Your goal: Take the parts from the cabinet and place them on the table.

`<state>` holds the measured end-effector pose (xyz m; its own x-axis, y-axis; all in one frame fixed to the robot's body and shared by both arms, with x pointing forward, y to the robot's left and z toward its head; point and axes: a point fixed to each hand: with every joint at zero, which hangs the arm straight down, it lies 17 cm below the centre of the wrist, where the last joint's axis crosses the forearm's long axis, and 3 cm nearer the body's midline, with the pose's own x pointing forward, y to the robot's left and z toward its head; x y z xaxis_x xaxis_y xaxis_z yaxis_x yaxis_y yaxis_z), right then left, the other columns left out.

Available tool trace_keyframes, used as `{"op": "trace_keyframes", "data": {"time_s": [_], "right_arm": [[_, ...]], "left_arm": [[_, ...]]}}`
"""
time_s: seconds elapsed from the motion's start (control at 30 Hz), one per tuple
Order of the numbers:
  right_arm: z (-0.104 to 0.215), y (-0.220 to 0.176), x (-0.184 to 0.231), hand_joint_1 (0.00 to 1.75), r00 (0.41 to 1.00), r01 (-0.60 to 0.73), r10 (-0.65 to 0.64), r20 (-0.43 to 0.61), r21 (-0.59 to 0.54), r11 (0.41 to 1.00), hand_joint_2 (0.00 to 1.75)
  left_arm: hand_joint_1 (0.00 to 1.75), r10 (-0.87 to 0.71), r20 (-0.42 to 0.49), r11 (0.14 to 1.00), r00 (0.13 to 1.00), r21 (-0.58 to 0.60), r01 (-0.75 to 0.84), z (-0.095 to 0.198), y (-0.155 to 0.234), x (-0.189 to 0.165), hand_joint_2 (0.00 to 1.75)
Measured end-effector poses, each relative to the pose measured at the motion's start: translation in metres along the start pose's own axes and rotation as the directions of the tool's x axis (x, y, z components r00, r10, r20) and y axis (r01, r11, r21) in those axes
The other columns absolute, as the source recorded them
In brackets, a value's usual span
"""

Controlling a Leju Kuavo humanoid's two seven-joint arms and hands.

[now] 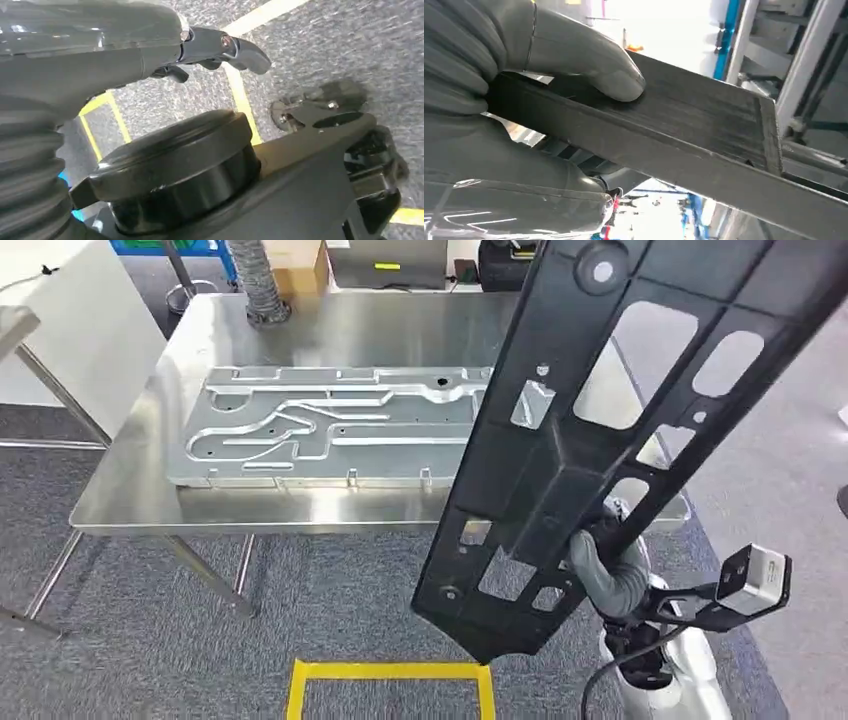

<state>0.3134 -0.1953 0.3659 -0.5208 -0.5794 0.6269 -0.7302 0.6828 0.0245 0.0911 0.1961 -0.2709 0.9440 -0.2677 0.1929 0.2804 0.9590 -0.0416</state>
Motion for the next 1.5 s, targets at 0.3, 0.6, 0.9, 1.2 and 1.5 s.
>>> {"op": "trace_keyframes", "data": {"time_s": [0.3,0.6,0.9,1.2,1.5], "right_arm": [[0.002,-0.006,0.000,1.66,1.000,-0.004,0.004,0.000,-0.012,1.000,1.75],[0.003,-0.004,0.000,1.66,1.000,0.002,-0.002,-0.001,-0.002,1.000,1.75],[0.004,-0.004,0.000,1.66,1.000,0.005,-0.005,-0.002,-0.001,1.000,1.75],[0.006,-0.001,0.000,1.66,1.000,0.007,-0.006,-0.005,0.009,1.000,1.75],[0.007,-0.002,-0.002,1.66,1.000,0.007,-0.007,-0.012,0.007,1.000,1.75]], "left_arm": [[0.00,-0.004,-0.006,1.000,1.000,-0.004,0.004,0.000,-0.003,-0.003,1.75],[0.00,-0.004,-0.015,1.000,1.000,-0.005,0.004,0.000,-0.004,-0.008,1.75],[0.00,0.003,-0.002,1.000,1.000,-0.001,-0.003,0.000,-0.001,0.000,1.75],[0.00,0.003,-0.006,1.000,1.000,-0.004,-0.003,0.000,-0.004,-0.002,1.75],[0.00,0.001,-0.020,1.000,1.000,-0.007,-0.001,0.000,-0.007,-0.010,1.75]]}}
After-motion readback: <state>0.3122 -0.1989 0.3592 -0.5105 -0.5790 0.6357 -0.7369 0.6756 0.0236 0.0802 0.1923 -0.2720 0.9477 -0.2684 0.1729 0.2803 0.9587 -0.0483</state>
